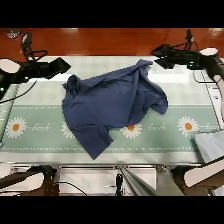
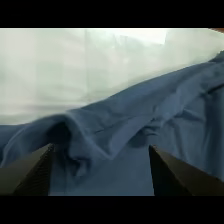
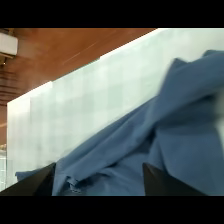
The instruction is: Fold the shirts.
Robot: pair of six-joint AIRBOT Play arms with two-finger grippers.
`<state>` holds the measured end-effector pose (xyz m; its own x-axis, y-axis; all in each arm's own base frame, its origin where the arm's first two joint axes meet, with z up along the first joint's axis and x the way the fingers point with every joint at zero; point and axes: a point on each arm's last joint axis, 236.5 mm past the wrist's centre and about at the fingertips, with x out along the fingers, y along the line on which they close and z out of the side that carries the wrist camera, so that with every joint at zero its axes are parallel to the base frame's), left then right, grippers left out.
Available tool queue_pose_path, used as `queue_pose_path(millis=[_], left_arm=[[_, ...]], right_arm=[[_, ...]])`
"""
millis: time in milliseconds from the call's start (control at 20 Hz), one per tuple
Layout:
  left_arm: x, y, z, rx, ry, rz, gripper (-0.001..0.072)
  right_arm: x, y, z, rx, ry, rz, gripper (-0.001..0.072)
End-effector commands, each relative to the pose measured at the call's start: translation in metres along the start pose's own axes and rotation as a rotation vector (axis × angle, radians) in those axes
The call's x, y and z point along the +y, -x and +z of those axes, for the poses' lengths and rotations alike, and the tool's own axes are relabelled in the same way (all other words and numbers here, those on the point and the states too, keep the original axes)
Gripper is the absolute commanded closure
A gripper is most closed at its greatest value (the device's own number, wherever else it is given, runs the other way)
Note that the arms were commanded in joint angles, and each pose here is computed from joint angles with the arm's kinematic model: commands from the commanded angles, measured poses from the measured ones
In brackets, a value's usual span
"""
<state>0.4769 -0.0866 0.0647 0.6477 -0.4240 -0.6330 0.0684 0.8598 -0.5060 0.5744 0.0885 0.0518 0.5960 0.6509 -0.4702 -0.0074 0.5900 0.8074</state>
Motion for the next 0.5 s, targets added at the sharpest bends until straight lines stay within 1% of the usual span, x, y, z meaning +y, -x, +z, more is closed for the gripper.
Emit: queue_pose_path(millis=[0,50,150,200,300,450], left_arm=[[0.024,0.031,-0.022,0.177,0.121,-0.007,0.0],[0.035,0.044,-0.034,0.239,0.163,-0.008,0.0],[0.055,0.066,-0.072,0.37,0.238,0.007,0.0],[0.063,0.071,-0.094,0.411,0.289,0.03,0.0001],[0.066,0.074,-0.144,0.456,0.354,0.05,0.0001],[0.064,0.076,-0.214,0.482,0.424,0.065,0.0]], right_arm=[[-0.014,0.061,-0.004,0.098,-0.004,-0.006,0.009],[-0.028,0.089,-0.016,0.164,0.02,-0.06,0.009],[-0.081,0.15,-0.045,0.286,0.034,-0.302,0.009],[-0.1,0.174,-0.054,0.275,0.013,-0.392,0.009],[-0.117,0.193,-0.074,0.166,-0.045,-0.438,0.009],[-0.128,0.188,-0.134,0.023,-0.172,-0.409,0.009]])
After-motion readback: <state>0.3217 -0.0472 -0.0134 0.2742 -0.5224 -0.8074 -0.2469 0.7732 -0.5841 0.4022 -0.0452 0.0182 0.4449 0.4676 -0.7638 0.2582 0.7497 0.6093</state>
